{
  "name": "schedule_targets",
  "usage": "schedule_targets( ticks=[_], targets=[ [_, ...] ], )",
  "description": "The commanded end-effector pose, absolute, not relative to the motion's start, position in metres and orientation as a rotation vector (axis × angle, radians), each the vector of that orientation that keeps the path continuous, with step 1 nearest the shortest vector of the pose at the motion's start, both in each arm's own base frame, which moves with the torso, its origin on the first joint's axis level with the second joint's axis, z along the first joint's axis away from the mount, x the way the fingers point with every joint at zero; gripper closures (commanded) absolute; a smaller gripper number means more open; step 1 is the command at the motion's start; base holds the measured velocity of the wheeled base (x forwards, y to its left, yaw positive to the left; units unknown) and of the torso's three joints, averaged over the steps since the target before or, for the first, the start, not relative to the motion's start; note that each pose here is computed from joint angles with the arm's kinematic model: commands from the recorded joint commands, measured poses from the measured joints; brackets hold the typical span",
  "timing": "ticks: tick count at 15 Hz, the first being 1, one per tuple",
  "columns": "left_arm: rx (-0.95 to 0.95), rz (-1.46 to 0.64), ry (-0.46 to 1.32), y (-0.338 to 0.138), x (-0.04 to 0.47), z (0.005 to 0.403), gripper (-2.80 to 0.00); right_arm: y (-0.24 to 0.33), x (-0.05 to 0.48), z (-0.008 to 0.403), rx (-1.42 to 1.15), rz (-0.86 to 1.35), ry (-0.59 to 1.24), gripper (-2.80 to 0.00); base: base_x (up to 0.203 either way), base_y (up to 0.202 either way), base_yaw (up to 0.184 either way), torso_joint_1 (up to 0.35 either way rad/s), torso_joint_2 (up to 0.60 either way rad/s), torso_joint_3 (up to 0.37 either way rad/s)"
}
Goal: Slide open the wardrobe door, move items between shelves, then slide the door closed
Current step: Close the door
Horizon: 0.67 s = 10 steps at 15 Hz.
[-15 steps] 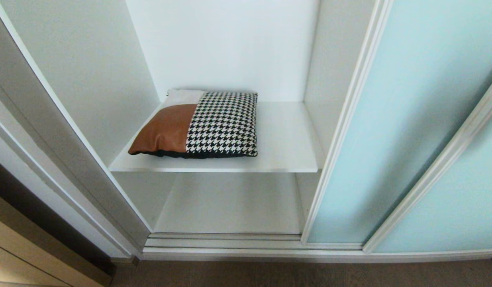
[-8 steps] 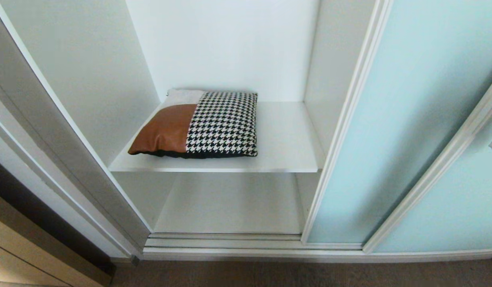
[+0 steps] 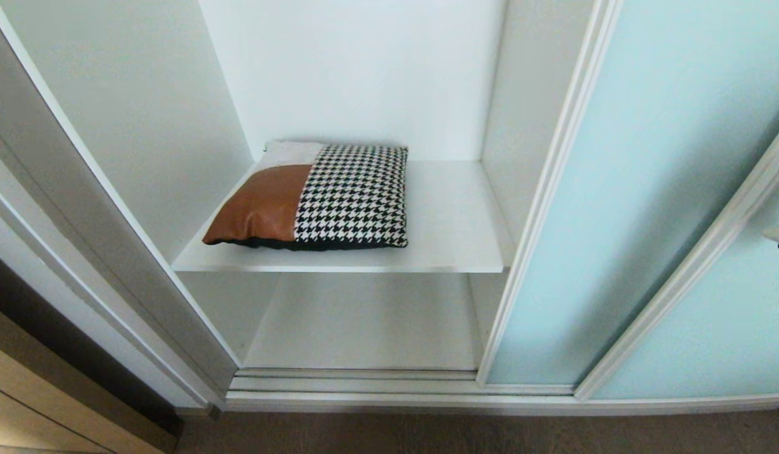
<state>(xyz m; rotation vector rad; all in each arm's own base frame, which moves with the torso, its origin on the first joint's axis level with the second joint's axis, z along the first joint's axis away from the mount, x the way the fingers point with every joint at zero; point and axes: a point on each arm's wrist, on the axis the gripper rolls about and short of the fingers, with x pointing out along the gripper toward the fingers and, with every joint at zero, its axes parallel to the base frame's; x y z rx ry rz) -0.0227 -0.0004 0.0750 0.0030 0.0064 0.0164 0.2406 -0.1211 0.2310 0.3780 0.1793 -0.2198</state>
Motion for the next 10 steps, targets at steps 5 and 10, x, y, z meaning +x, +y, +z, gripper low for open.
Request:
schedule_targets(
  ticks=[5,10],
  targets=[
    [0.003,0.017,0.009,0.000,-0.022,0.075,0.00,-0.129,0.257,0.223,0.373,-0.209,0.165,0.00,0.000,0.000,0.000,0.000,0.00,0.000],
    [0.003,0.017,0.009,0.000,-0.022,0.075,0.00,-0.134,0.266,0.219,0.366,-0.206,0.149,0.00,0.000,0.000,0.000,0.000,0.00,0.000]
  ],
)
